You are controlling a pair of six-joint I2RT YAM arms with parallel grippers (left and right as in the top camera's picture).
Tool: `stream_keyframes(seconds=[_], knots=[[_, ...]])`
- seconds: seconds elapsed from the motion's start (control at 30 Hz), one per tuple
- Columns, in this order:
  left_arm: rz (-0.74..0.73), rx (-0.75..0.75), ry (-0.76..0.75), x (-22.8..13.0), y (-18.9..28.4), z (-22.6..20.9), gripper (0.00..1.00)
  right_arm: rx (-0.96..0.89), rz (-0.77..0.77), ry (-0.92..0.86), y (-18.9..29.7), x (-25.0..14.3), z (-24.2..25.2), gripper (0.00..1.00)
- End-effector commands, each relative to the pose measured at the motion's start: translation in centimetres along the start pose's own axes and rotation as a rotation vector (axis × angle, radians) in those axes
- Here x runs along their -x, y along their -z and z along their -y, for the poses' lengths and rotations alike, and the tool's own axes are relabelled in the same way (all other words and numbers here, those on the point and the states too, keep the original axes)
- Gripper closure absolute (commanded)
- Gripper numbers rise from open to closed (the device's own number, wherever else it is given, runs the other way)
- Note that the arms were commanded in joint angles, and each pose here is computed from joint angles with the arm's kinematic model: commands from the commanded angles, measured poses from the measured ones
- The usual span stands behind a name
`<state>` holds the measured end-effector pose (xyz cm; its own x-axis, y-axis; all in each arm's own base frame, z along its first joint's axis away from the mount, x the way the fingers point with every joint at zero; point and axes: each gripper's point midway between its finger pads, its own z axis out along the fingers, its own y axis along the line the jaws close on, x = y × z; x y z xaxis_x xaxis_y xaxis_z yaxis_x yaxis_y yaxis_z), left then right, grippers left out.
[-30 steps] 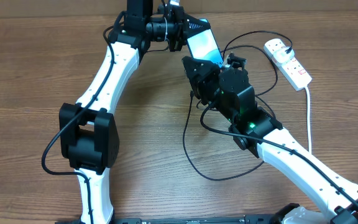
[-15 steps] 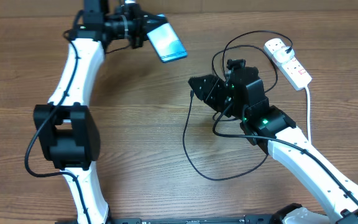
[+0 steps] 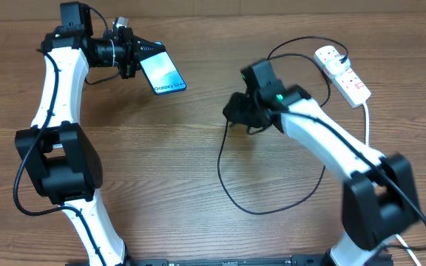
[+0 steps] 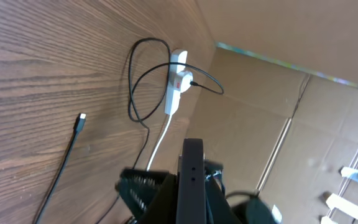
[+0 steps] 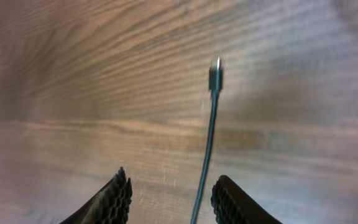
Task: Plug charger to phone and switch on socket
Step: 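Release the phone from the right gripper and move it to the cable end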
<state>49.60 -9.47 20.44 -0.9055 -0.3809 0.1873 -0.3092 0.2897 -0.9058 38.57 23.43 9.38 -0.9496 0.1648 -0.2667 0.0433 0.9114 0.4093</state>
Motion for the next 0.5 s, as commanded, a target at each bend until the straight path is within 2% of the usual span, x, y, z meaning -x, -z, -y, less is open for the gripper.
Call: stream_keyframes(seconds=[0.0,0.13,0.47], knots=[[0.0,-0.068,-0.086,-0.6,2.2,2.2,0.96,-0.05,0.04,0.124,-1.1,2.0,0.3,0.62],[-0.003,-0.066,-0.085,-0.7,2.4,2.1,0.96,-0.065,0.032,0.179,-3.2,2.1,0.9,0.69],[-0.003,-0.066,-0.089,-0.7,2.4,2.1,0.96,-0.087,-0.009,0.213,-6.8,1.4,2.2,0.7]])
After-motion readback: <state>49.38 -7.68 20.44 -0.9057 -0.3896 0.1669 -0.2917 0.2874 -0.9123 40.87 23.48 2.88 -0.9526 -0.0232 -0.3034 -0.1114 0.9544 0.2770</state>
